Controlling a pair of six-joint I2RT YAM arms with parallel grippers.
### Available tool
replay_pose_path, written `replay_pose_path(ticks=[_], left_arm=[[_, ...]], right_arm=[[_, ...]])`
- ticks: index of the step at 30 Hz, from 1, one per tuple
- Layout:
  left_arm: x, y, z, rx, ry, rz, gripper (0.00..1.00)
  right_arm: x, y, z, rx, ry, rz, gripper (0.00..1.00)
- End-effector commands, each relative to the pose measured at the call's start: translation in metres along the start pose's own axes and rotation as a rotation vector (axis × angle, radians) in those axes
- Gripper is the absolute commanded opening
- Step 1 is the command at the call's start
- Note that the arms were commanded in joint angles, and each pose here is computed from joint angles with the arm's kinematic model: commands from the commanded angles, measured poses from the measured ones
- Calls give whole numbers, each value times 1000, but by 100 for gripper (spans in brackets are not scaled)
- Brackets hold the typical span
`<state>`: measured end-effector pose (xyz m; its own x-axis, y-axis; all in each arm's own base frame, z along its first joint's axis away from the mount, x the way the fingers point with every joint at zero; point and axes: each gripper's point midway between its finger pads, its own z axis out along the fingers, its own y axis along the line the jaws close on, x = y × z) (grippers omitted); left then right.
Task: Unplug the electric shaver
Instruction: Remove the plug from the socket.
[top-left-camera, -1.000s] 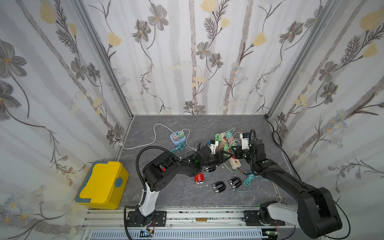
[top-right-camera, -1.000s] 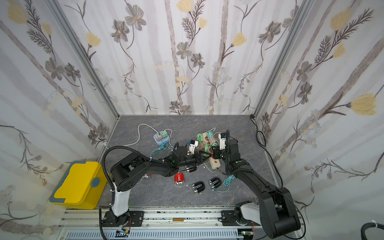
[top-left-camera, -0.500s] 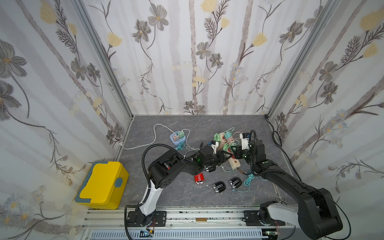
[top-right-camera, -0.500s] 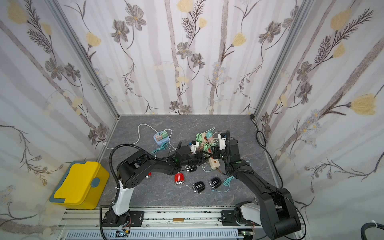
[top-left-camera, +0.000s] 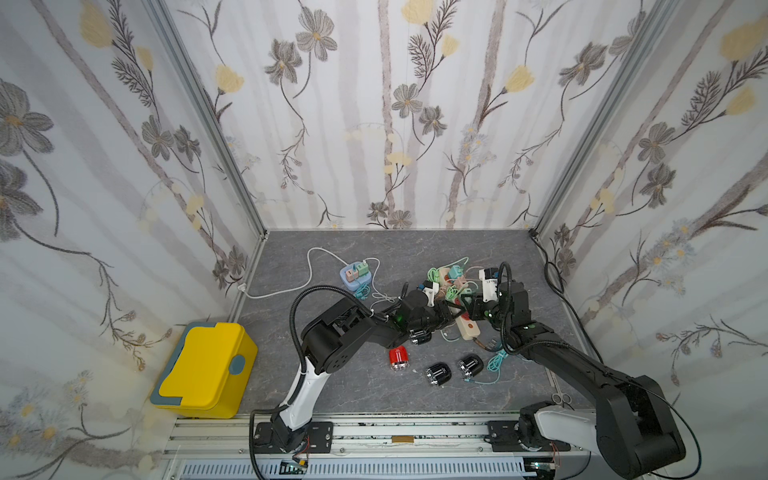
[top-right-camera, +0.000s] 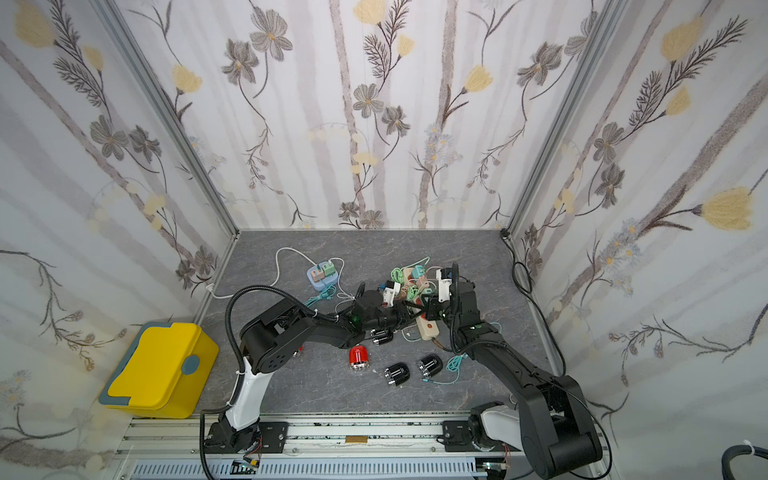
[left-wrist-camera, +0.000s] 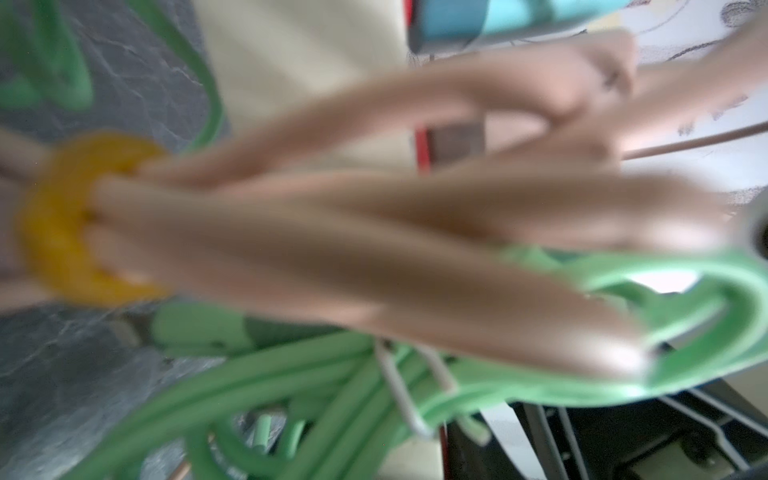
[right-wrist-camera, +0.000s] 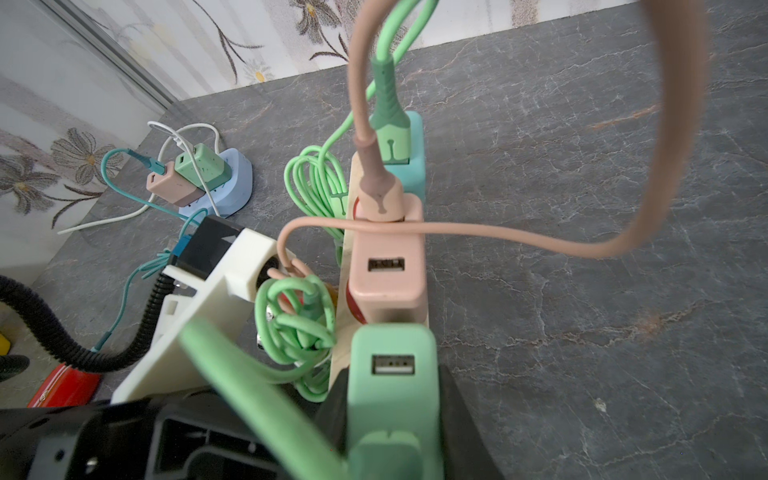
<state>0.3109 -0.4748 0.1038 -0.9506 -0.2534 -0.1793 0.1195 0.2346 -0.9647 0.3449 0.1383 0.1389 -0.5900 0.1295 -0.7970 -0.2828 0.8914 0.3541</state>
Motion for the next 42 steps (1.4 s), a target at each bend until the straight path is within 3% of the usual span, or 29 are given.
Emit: replay_pose_path(ticks=[1, 8, 17, 21, 30, 36, 42], left_arm=[[-6, -12, -2, 39, -19, 49, 33], [-7, -8, -19, 32, -49, 106, 19], [-22, 10, -41, -16, -102, 99, 13], [-20, 15, -41, -30, -100, 100, 12], [-20, 14, -34, -92, -99, 134, 11], [-21, 15, -31, -138, -103, 165, 9], [-20, 17, -33, -151, -104, 191, 8]], right_arm=[[-30, 17, -3, -81, -123, 5, 13], [-36, 13, -6, -108, -134, 94, 11], [-44, 19, -16, -306, -168, 244, 9], [-47, 18, -17, -307, -176, 256, 9], [-40, -6, -1, 117, -127, 115, 6], [-37, -4, 4, 252, -99, 24, 6], [-41, -4, 1, 299, -111, -3, 4]])
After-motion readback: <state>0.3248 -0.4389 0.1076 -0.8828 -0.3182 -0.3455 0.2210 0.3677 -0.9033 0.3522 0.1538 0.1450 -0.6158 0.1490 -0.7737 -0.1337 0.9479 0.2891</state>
